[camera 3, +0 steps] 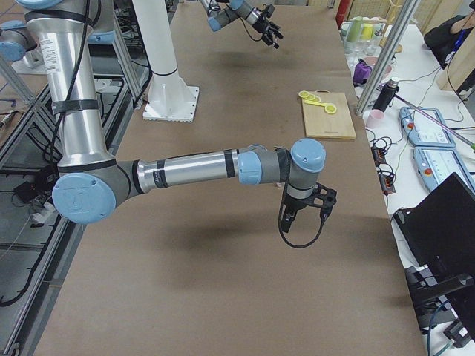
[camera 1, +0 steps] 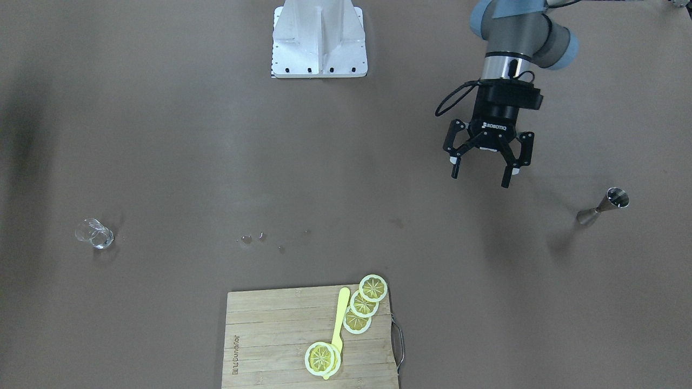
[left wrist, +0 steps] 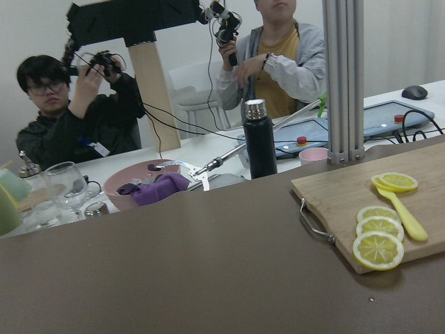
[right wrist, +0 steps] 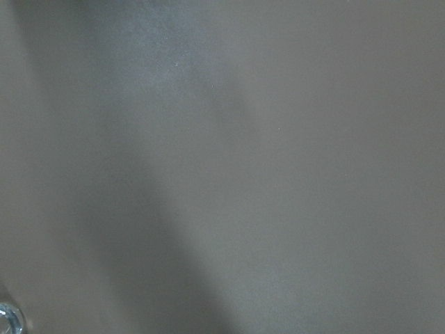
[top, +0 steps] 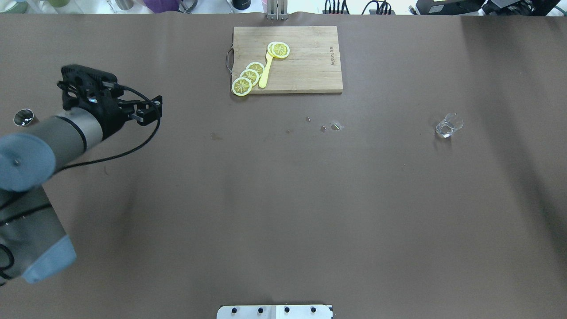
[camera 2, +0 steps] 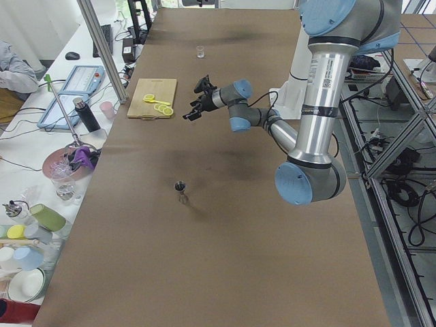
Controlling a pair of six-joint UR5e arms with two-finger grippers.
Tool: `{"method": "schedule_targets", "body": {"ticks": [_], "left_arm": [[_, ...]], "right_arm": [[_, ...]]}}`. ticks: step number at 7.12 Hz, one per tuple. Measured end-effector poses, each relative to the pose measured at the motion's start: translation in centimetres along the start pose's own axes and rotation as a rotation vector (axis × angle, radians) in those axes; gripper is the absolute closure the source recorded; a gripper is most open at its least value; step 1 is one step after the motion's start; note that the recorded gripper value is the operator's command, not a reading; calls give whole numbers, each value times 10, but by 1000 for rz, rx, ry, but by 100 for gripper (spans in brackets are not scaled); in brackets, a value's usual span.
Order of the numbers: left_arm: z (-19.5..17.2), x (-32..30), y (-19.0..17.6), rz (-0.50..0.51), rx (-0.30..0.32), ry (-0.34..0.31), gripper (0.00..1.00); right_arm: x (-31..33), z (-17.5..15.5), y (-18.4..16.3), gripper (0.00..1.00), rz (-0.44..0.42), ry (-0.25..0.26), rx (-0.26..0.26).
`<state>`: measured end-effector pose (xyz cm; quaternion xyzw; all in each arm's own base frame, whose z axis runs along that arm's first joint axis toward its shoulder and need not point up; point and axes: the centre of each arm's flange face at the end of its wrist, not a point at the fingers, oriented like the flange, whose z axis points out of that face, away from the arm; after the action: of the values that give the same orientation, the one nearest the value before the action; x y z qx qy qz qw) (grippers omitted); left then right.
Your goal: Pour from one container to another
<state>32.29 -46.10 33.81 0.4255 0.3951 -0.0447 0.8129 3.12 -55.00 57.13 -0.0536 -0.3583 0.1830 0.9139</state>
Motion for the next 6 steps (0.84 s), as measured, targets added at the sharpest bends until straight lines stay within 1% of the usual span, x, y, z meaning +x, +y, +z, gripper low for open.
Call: {"method": "schedule_targets", "body": {"ticks": [1,2,3,4,5,6], "left_arm": [[5,-49,-17,-39,-143,2,0],[8,-103,-23,-103,-279,-14,0],[2,-163,-22,-198,-406,-38,0],[-13,-220,-18,-300,-511,-52,0],[-34,-272,-10,-354,-588,-56,0],[-55,-315,2,-339,-639,-54,0]], "right_arm": [[7,-2,5,0,5,4,1],[19,0,13,0,3,12,0],[28,2,20,0,-5,19,-2],[35,5,24,0,-7,25,-5],[38,6,26,0,-8,28,-6],[40,7,26,0,-6,30,-8]]}}
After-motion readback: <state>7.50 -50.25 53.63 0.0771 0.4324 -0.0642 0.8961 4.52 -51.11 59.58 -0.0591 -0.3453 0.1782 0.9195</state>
